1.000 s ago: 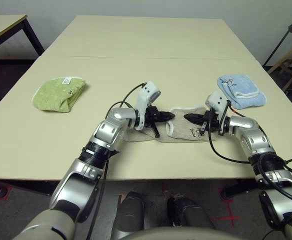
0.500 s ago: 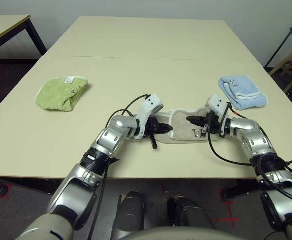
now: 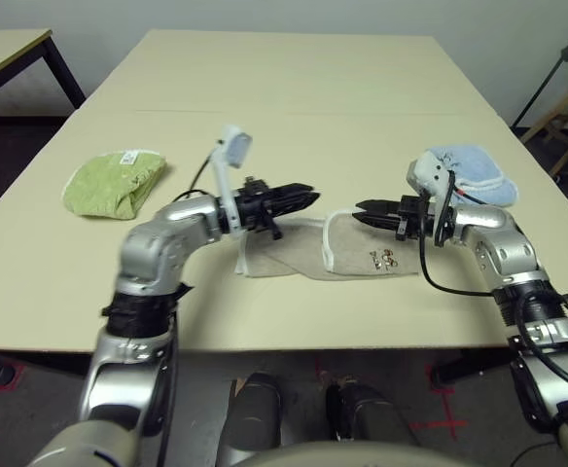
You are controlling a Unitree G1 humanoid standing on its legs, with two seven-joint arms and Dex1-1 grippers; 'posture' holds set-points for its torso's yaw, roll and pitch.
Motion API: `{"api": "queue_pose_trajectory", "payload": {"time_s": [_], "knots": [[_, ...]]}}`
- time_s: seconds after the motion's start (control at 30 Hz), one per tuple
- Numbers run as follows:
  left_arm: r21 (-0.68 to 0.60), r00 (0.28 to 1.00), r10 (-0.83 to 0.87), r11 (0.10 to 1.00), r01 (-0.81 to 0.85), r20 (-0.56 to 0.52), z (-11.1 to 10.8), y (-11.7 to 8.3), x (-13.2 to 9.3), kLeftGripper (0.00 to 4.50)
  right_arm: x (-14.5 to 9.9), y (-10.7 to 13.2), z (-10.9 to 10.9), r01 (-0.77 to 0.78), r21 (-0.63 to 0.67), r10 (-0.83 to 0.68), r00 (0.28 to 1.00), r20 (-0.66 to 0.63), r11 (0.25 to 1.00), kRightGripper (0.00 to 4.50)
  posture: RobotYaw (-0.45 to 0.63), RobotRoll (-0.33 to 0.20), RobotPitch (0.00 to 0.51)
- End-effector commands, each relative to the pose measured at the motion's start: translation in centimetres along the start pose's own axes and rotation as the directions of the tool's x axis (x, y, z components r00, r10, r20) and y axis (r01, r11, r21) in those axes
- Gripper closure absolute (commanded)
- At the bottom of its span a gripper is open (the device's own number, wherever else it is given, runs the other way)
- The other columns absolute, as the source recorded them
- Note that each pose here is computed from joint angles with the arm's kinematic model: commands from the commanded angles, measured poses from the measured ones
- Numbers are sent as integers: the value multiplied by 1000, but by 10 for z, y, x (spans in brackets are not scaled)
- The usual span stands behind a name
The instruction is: Fold the towel and set it aside.
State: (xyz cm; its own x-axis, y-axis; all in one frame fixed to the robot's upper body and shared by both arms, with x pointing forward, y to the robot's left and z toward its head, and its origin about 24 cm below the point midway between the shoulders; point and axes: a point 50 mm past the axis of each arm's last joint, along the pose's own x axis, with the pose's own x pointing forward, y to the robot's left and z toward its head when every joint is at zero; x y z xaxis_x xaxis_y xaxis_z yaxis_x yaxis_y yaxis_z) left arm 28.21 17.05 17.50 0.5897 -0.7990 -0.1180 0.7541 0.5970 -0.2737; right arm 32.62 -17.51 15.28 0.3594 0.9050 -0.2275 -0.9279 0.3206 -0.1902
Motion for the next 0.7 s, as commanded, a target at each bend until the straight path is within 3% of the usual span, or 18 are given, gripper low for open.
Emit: {"api": "queue_pose_trajectory", "payload": {"time_s": [0.03,0.1,0.17,0.4,0.7], "knots": [[-94,997,69,993,-73,-44,-2,-8,-15,1086,-10,-4,8,-51,-60,50,999,-9,997,729,202,0,148],[-166,995,65,983,-76,-73,-5,-15,-22,434,-14,-8,11,-56,-99,54,998,-22,994,22,204,0,147],[-220,990,59,972,-86,-124,-11,-20,-27,29,-16,-12,13,-66,-123,63,997,-35,990,0,204,0,147],[-326,973,12,941,-88,-230,-43,-34,-39,29,-26,-18,13,-98,-246,75,992,-103,964,0,221,0,141],[-504,963,135,830,-238,-233,-57,-42,-45,29,-40,-22,4,-146,-278,120,987,-109,950,0,227,0,132]]}}
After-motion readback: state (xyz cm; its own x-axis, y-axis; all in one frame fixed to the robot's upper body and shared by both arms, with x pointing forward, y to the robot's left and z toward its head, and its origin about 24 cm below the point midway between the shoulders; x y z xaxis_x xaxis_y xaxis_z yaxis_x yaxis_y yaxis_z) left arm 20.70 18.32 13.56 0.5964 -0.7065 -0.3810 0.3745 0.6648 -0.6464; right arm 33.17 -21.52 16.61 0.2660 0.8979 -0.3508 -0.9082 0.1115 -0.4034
